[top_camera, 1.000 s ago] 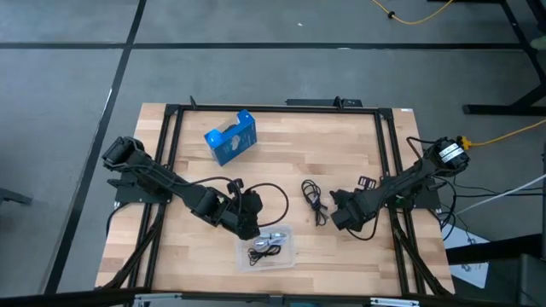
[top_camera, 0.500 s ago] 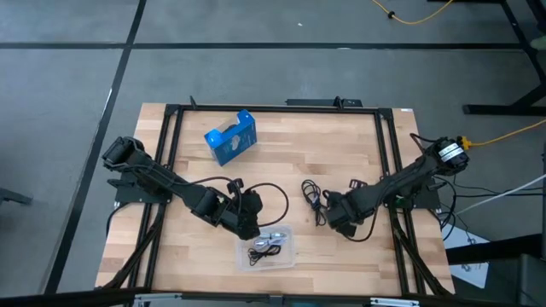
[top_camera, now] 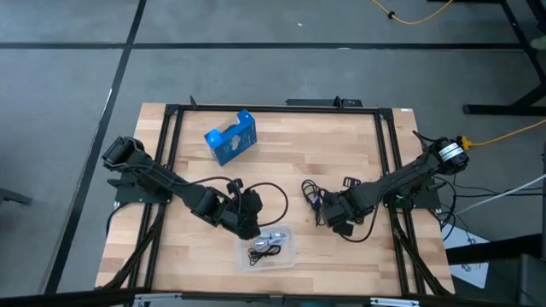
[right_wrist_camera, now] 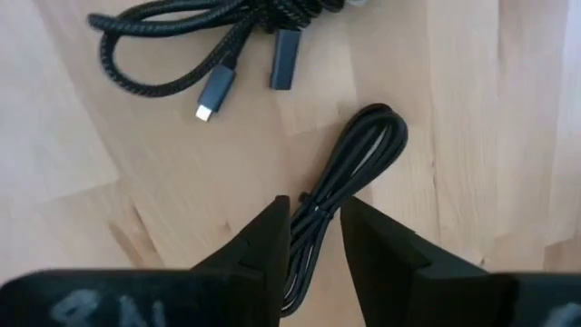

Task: Pick and place USB-C Cables
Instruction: Put the bottom black charger cable into the transparent bin

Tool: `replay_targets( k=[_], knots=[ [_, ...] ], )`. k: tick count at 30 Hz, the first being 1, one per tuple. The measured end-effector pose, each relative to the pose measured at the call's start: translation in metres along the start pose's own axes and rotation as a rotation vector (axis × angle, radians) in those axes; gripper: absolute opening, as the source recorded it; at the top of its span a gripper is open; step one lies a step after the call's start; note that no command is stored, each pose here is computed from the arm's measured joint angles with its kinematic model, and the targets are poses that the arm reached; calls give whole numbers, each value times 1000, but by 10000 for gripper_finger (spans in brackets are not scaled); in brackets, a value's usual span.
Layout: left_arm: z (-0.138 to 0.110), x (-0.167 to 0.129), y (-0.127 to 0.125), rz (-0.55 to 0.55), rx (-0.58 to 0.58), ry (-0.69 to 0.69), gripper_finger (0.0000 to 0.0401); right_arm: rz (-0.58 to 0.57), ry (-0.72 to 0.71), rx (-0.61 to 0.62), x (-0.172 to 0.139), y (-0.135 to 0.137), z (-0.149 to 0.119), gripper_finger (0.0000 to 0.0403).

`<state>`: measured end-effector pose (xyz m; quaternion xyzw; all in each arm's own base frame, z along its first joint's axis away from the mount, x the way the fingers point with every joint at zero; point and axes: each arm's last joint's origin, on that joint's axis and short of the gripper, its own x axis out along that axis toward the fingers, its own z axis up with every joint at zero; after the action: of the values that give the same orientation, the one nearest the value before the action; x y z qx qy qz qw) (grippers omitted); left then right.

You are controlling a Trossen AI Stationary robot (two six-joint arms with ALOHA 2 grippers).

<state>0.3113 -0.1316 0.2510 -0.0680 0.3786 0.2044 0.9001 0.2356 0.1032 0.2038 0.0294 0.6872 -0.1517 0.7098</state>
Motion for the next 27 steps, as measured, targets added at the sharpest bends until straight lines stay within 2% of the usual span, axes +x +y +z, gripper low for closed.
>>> replay_targets(
  k=[4, 11, 14, 23, 27],
  knots=[
    [1, 0, 1, 2, 59, 0, 105, -1, 7, 61, 0, 1, -2, 108],
    [1, 0, 1, 2, 175, 1, 105, 56, 104, 154, -1, 3, -7, 108],
    [1, 1, 1, 2, 231, 1, 105, 54, 103, 183, -1, 5, -8, 108],
    [0, 0, 1, -3, 277, 6, 105, 45, 92, 286, -5, 22, -25, 108],
    [0, 1, 1, -2, 306, 6, 105, 17, 15, 324, -8, 31, -34, 108]
  ],
)
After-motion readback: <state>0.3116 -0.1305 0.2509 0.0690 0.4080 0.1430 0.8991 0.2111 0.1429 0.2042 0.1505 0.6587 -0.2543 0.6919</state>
